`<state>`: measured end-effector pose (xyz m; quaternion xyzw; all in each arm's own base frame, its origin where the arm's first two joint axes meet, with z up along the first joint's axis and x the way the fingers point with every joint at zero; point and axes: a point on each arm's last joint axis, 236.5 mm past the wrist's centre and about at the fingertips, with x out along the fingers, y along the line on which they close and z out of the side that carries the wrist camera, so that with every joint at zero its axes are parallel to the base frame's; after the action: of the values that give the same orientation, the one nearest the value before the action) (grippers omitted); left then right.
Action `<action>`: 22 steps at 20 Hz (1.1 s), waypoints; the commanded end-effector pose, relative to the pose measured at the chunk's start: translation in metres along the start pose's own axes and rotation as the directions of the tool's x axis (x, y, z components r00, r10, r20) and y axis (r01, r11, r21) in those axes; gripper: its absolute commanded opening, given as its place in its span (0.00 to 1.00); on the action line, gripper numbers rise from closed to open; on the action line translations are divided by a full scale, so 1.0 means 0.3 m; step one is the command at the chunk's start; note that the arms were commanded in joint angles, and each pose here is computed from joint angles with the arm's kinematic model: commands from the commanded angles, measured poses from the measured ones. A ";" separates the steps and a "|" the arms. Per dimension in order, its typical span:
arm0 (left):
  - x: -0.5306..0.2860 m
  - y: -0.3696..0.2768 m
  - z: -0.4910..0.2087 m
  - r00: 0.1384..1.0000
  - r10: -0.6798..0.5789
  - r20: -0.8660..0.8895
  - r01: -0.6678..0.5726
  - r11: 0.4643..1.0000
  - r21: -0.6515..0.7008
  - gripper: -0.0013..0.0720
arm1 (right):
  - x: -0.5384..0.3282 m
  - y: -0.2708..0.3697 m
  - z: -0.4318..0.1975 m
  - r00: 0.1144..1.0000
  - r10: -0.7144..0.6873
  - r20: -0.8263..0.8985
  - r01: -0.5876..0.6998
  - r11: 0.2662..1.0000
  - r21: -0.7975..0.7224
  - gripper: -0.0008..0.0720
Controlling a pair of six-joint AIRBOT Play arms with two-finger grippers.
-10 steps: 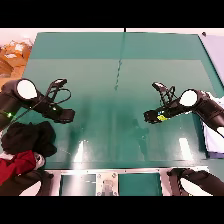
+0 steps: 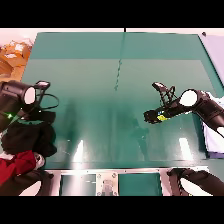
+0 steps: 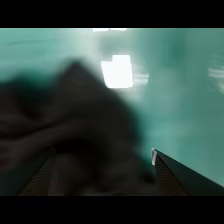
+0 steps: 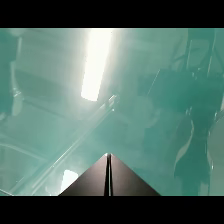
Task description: Fold the shirts.
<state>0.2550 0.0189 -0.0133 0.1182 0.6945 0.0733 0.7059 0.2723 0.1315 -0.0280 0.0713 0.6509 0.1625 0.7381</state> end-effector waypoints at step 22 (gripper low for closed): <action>-0.661 -0.214 0.301 0.836 -0.289 0.466 0.189 0.950 0.248 0.05 | -0.001 0.022 0.044 0.998 0.026 0.056 -0.027 1.000 0.013 0.04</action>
<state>0.3212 -0.0251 0.0924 0.1208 0.5891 -0.0157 0.7989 0.2799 0.1363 -0.0253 0.0834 0.6378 0.1648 0.7478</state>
